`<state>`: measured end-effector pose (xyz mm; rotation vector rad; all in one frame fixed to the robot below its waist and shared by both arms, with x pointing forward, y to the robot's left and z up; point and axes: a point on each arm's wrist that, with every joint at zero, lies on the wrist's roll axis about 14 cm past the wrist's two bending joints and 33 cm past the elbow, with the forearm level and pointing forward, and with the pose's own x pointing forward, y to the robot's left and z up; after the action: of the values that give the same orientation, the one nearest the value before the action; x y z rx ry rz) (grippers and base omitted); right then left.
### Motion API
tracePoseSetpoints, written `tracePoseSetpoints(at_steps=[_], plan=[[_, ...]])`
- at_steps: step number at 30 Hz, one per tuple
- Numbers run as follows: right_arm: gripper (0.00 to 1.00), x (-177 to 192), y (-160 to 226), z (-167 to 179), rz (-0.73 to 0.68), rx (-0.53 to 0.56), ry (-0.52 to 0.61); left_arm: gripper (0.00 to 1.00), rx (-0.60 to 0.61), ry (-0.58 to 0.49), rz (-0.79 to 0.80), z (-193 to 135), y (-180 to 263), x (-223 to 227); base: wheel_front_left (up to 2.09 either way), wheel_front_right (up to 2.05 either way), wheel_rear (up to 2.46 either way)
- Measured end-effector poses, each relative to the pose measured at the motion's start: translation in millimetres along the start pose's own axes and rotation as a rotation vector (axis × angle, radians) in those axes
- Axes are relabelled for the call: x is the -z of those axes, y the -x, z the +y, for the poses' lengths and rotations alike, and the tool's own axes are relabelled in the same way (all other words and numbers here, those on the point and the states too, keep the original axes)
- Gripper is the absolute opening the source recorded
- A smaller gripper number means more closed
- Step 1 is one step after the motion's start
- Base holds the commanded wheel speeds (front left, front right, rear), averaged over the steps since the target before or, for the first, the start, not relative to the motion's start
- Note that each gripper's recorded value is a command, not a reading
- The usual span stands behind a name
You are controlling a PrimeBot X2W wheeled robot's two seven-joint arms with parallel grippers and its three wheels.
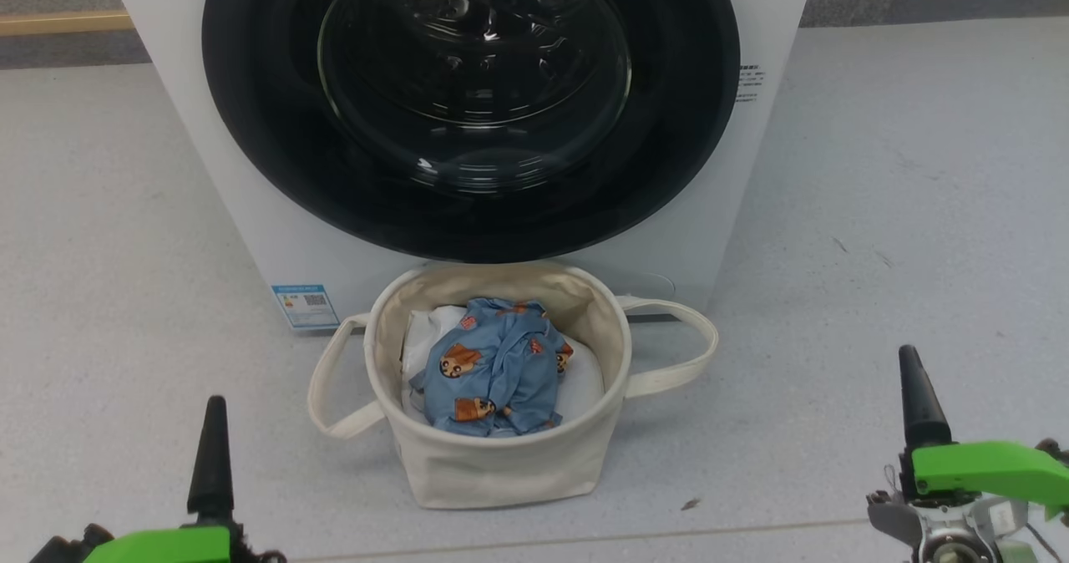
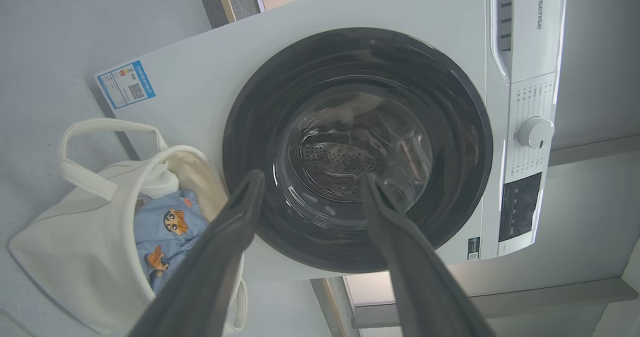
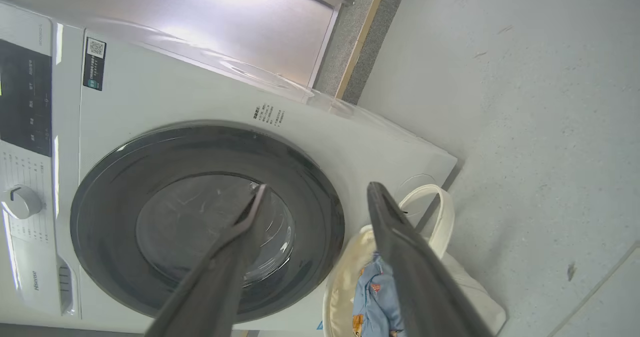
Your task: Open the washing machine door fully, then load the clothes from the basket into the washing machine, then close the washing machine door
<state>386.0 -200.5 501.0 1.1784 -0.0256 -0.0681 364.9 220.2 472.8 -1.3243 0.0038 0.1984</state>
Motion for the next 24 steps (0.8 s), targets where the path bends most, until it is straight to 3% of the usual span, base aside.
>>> tracePoseSetpoints(at_steps=[24], plan=[[1.00,-1,-19,48,-0.039,-0.149,0.407,1.00,0.122,-0.490,-0.059,-53,-5,2,0.00,0.00,0.00]])
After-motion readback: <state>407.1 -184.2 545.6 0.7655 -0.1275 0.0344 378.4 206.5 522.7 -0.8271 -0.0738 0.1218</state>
